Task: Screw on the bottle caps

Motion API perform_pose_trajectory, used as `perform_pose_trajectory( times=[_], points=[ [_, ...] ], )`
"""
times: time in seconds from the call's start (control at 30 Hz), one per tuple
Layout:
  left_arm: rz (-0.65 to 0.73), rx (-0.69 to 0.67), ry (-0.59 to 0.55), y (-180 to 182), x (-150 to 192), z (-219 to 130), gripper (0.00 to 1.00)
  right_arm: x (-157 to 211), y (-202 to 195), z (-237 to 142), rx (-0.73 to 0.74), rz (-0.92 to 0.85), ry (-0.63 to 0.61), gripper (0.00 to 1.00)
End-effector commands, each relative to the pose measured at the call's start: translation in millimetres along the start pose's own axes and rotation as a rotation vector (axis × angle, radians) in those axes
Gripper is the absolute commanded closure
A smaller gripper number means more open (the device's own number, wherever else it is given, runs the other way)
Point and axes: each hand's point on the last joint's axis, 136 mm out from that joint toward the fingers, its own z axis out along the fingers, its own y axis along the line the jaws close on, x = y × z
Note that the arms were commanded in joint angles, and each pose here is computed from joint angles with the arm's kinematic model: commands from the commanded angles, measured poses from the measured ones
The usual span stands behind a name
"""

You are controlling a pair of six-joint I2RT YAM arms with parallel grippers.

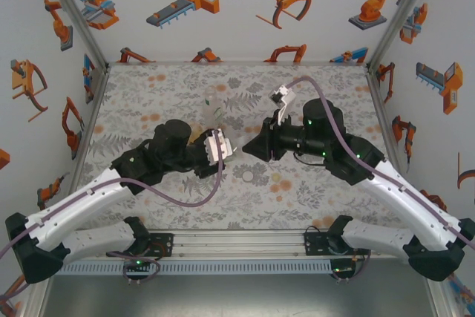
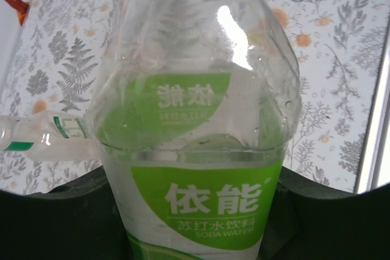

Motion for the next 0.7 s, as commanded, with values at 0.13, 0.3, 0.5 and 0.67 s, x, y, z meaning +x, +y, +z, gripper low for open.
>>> perform_pose_trajectory(
  times=[0.13,0.3,0.5,0.67],
  points=[
    [0.035,-0.051,-0.072,15.3,-24.3,8.8,1.00,-19.5,-10.2,6.4,0.035,0.266,-0.121,1.00],
    [0.038,-0.045,-0.080,14.2,-25.2,8.6,1.00,-20.4,-10.2,-1.4,0.051,0.238,-0.129,0.76],
    [0.024,-0.053,-0.069,15.2,-22.3,9.1,1.00,-20.4,-7.3,-2.5,0.049,0.230,-0.108,0.49],
    [0.014,-0.061,-0.070,17.0,-23.2,8.5,1.00,-16.9,-5.6,1.2,0.041,0.235,-0.075,0.42]
  ],
)
